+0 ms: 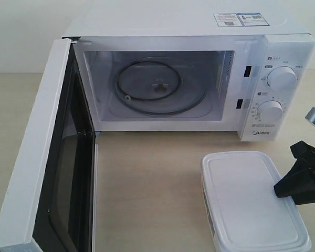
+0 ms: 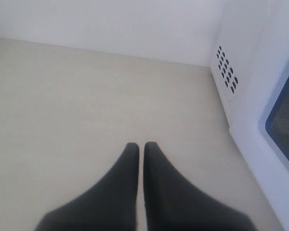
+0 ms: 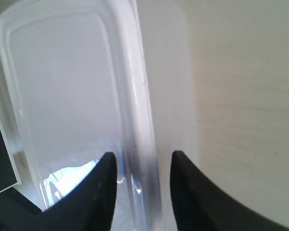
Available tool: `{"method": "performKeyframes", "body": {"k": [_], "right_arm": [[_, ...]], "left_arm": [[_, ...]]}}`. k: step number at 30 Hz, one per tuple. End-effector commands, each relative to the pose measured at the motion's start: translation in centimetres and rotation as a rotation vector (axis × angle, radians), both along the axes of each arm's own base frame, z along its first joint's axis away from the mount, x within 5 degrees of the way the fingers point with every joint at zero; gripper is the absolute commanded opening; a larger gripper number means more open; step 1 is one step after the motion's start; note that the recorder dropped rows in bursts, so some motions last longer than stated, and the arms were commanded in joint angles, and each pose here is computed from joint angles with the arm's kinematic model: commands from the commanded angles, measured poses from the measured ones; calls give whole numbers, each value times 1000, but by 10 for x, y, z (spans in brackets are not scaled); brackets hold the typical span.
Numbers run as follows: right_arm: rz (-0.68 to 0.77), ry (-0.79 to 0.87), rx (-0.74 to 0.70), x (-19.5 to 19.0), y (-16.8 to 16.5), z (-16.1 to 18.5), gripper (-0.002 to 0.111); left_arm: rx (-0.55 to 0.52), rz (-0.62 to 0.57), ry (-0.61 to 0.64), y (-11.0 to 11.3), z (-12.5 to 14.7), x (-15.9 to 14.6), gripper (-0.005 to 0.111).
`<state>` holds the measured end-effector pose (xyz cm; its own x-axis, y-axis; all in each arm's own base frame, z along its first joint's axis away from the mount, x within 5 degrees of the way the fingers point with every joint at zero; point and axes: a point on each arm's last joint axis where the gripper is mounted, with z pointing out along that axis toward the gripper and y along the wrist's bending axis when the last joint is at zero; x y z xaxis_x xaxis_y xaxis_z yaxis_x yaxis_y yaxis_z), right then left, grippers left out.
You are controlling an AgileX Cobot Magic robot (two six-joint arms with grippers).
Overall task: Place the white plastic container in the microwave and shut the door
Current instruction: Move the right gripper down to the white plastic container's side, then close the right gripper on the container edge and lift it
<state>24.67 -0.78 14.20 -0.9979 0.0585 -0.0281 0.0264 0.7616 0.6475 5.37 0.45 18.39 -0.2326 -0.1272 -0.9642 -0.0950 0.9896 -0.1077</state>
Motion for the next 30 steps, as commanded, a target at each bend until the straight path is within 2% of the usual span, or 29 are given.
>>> {"method": "performKeyframes", "body": {"k": [1,4,10,17,21,27,30], "right_arm": [[10,5,0,0,0,1,36],[4,10,0,0,0,1,34],[12,15,1,-1,1,0,12],[16,13,2,-1,1,0,12],[18,17,8,-1,1,1,0],[7,27,67,-3,5,5,0],[-18,-28,119,-9,12,11,0]], "left_arm": [[-14,4,-5,0,0,0,4],[-14,4,-5,0,0,0,4],[-14,4,-5,0,0,0,4],[-14,4,-5,0,0,0,4],[-14,4,-5,0,0,0,4],[-14,4,-5,0,0,0,4],[-14,4,-5,0,0,0,4]]}}
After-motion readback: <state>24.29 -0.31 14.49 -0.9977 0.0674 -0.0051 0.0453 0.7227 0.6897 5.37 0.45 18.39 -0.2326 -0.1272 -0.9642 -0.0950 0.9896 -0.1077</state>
